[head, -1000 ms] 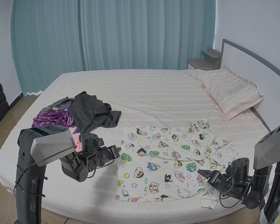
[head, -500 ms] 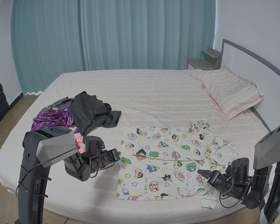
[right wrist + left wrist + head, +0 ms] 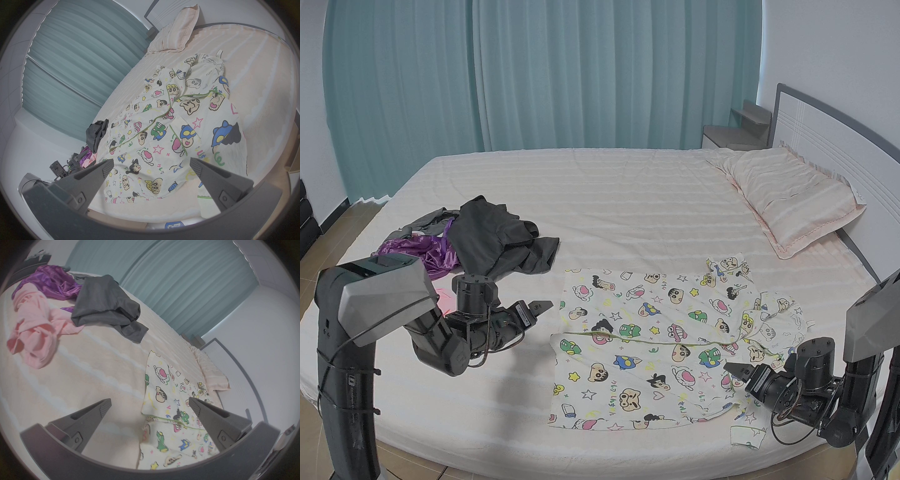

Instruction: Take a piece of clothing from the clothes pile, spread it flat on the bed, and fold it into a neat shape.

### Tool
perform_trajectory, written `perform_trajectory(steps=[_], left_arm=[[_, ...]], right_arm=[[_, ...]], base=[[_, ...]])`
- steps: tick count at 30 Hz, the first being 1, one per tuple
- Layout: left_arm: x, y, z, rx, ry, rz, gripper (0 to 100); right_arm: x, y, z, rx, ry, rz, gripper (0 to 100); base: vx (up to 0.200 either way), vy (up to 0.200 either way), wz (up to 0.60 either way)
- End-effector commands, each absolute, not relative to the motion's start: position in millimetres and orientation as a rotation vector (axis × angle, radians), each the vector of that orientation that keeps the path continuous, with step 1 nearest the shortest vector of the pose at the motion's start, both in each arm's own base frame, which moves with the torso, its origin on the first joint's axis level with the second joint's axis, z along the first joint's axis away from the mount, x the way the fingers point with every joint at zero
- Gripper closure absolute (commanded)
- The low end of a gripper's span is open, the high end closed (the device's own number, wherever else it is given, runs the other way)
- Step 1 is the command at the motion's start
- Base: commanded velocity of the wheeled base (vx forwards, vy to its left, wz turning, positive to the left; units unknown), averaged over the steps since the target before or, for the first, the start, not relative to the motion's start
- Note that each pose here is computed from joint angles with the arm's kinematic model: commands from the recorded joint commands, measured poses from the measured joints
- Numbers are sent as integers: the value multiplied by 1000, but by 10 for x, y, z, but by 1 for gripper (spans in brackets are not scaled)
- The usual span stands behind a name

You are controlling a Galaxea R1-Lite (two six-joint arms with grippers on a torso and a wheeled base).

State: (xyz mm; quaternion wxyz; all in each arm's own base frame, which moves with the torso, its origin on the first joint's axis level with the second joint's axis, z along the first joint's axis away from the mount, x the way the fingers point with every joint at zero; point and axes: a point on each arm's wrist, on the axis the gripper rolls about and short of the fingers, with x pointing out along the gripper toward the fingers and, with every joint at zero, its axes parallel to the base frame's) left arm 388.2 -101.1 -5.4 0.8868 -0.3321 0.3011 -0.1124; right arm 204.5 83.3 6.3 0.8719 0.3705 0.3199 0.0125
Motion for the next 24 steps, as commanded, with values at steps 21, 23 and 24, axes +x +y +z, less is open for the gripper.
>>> perform_trajectory(steps=[21, 23, 24], left_arm=[[2340, -1430, 38, -839, 982, -122, 0], [2347, -1472, -8, -822, 968, -115, 0], [2346, -1498, -47, -807, 965, -115, 0]], right_arm=[[2089, 578, -16, 647, 622, -135, 0], [2089, 578, -22, 646, 624, -136, 0], [2089, 578, -22, 646, 624, -136, 0]], base=[[-114, 0, 0], [0, 0, 0], [0, 0, 0]])
